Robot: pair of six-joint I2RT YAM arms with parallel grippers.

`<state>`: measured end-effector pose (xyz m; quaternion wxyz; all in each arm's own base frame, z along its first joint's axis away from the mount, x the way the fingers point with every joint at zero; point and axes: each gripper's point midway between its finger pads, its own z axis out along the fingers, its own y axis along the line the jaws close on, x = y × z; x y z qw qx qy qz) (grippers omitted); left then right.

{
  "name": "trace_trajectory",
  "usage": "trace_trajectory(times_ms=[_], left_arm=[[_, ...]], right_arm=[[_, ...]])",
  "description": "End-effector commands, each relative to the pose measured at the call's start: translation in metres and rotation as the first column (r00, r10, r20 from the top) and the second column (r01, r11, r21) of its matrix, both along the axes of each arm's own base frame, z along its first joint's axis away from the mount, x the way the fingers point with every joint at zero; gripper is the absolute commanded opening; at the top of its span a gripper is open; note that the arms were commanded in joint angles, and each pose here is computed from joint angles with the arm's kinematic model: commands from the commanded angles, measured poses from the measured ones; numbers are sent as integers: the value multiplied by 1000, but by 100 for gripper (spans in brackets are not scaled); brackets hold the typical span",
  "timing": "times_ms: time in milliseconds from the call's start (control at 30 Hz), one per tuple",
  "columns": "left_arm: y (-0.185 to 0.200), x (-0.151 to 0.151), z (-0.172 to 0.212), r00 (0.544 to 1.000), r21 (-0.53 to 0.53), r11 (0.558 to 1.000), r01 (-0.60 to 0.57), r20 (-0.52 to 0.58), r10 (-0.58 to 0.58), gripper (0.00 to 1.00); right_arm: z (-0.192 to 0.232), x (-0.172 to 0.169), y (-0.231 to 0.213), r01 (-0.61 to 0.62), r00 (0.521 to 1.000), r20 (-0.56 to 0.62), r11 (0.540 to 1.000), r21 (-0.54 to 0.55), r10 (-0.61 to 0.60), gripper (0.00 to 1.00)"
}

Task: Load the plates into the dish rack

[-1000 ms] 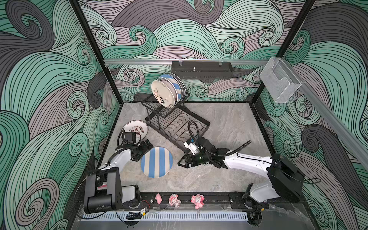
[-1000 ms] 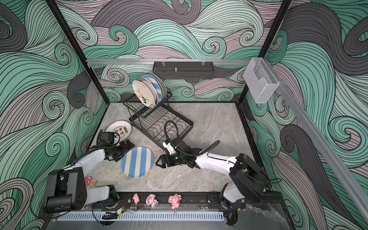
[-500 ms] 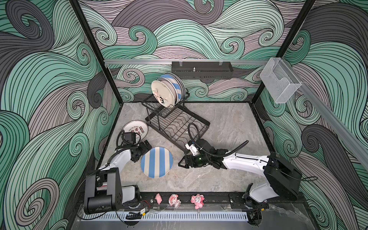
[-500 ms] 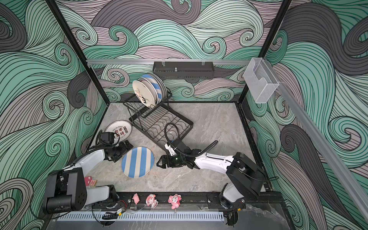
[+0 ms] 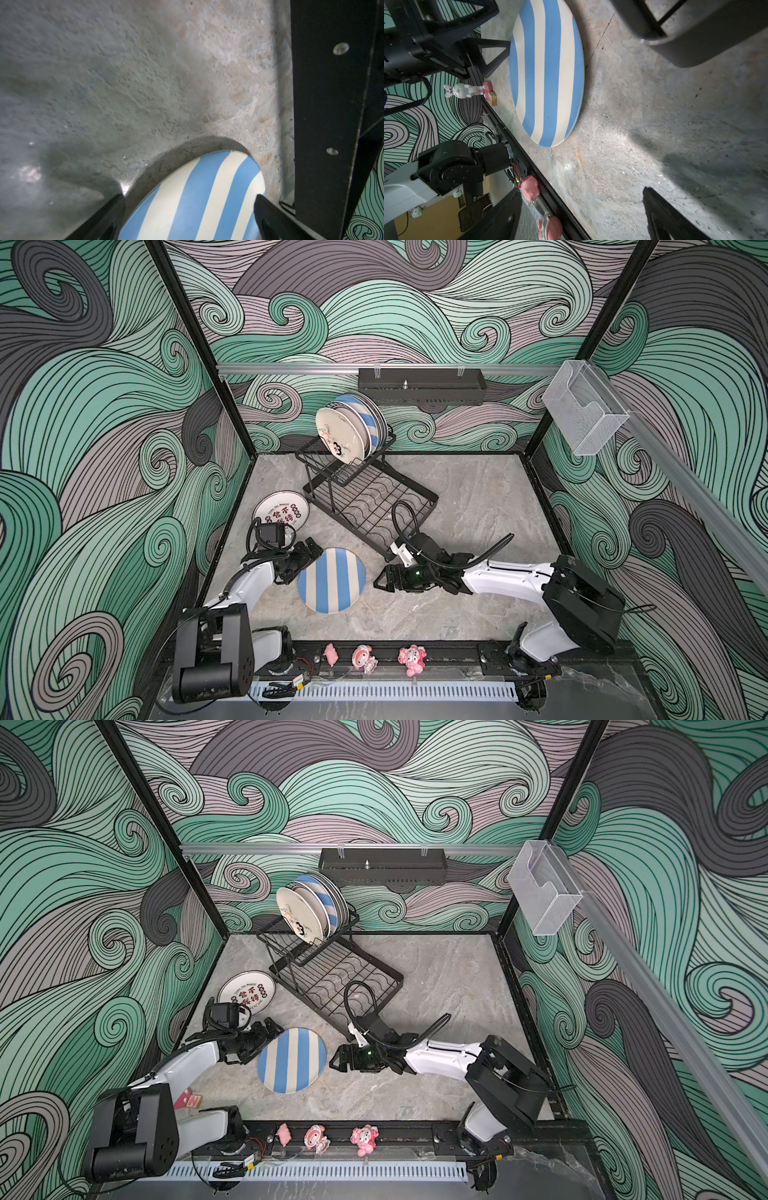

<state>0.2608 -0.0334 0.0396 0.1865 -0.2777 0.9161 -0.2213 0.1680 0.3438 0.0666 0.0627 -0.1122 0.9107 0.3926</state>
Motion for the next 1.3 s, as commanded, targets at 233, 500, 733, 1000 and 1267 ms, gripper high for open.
trace_trajectory(times_ms=[233,500,733,1000,1267], left_arm=[[-19,-3,4,999,-36,998,45,11,-45,99],[-27,-10,-2,998,-29,997,65,0,-65,99],[-45,-10,-2,994,-37,993,110,-2,-110,99],[-46,-20,-7,992,-25,992,124,-16,-124,99],[-56,-26,-11,985,-48,984,170,-12,-170,99]], right_arm=[[-7,5,8,15,1000,-26,1000,18,-14,93],[-14,12,5,86,995,-55,995,51,-83,92],[-21,15,-2,122,990,-83,991,47,-118,92],[-29,18,7,140,983,-130,988,69,-130,90],[-40,20,9,172,972,-173,982,73,-157,82]])
